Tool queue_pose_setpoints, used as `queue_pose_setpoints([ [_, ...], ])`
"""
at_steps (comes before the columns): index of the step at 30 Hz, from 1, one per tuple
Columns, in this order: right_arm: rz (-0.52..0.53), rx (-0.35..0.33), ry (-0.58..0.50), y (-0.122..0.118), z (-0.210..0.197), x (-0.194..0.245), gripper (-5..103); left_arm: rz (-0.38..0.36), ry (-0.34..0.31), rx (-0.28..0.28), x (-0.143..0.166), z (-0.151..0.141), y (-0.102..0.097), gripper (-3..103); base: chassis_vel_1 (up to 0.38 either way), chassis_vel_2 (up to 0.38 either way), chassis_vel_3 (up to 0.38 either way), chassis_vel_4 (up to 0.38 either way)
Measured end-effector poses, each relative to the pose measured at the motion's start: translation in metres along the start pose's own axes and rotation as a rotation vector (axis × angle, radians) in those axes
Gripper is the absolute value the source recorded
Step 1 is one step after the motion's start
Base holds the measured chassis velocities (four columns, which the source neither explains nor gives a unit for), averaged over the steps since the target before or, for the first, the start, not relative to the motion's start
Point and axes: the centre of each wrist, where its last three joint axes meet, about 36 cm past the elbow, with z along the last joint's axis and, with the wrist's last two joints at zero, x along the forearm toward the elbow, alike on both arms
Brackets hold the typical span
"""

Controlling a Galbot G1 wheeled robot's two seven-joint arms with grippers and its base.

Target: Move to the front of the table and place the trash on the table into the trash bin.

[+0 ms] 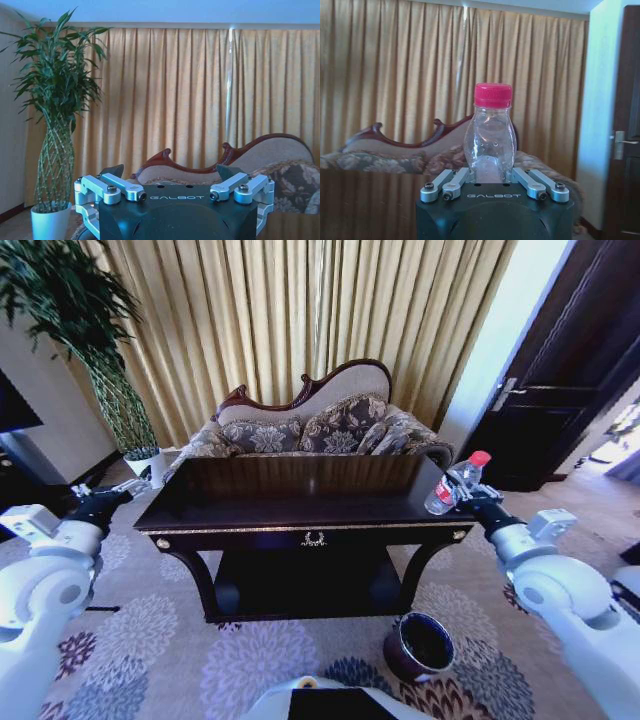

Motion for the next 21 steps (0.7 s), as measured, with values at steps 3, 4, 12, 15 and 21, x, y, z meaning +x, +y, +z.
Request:
queue_pose_setpoints([
  [3,0.016,0.017,0.002,-0.0065,0.0042,-0.002,22,0.012,-0.003,0.002,0.0005,0.0,-0.0004,100,0.114,-0.119,-0.113,0.118],
  [4,0.016,0.018,0.004,-0.0071,0.0048,-0.0015,22,0.013,-0.003,0.003,0.0007,0.0002,-0.0005,100,0.12,-0.103,-0.11,0.127],
  [12,0.005,0.01,0.012,-0.0061,0.0083,0.0013,22,0.015,0.005,0.01,0.0016,0.0036,-0.0005,100,0.11,-0.114,-0.115,0.11],
  [15,0.001,0.005,0.014,-0.005,0.0097,0.002,22,0.016,0.006,0.011,0.0014,0.004,-0.0001,100,0.121,-0.113,-0.117,0.131],
  [21,-0.005,-0.002,0.016,-0.0026,0.012,0.0024,22,0.019,0.006,0.013,0.0006,0.0046,-0.0007,100,0.152,-0.143,-0.142,0.144],
])
